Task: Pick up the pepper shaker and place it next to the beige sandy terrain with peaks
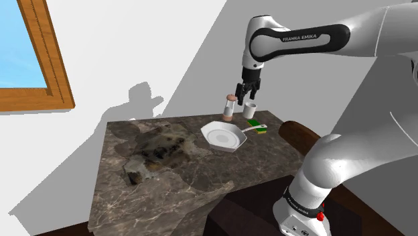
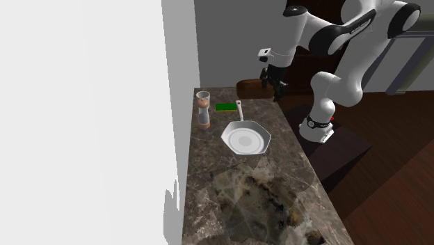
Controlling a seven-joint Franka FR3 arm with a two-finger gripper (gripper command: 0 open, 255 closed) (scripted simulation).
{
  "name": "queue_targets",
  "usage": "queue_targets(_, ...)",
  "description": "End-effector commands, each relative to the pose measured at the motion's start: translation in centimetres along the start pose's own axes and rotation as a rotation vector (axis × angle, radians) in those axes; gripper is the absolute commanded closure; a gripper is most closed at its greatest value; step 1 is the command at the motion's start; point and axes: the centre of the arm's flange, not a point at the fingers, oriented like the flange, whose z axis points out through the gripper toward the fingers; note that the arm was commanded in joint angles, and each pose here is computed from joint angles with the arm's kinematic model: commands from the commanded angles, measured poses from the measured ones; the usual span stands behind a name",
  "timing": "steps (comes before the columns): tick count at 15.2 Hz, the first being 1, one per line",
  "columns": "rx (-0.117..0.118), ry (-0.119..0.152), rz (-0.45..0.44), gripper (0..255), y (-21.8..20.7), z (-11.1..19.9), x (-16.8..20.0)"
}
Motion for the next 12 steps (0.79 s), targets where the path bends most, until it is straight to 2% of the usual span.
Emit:
queue_targets(1,-0.006,0.007,0.001,0,1.5,1.0,1.8)
queue_targets(12,-0.033,0.038,0.012,0,10.4,5.7,11.5)
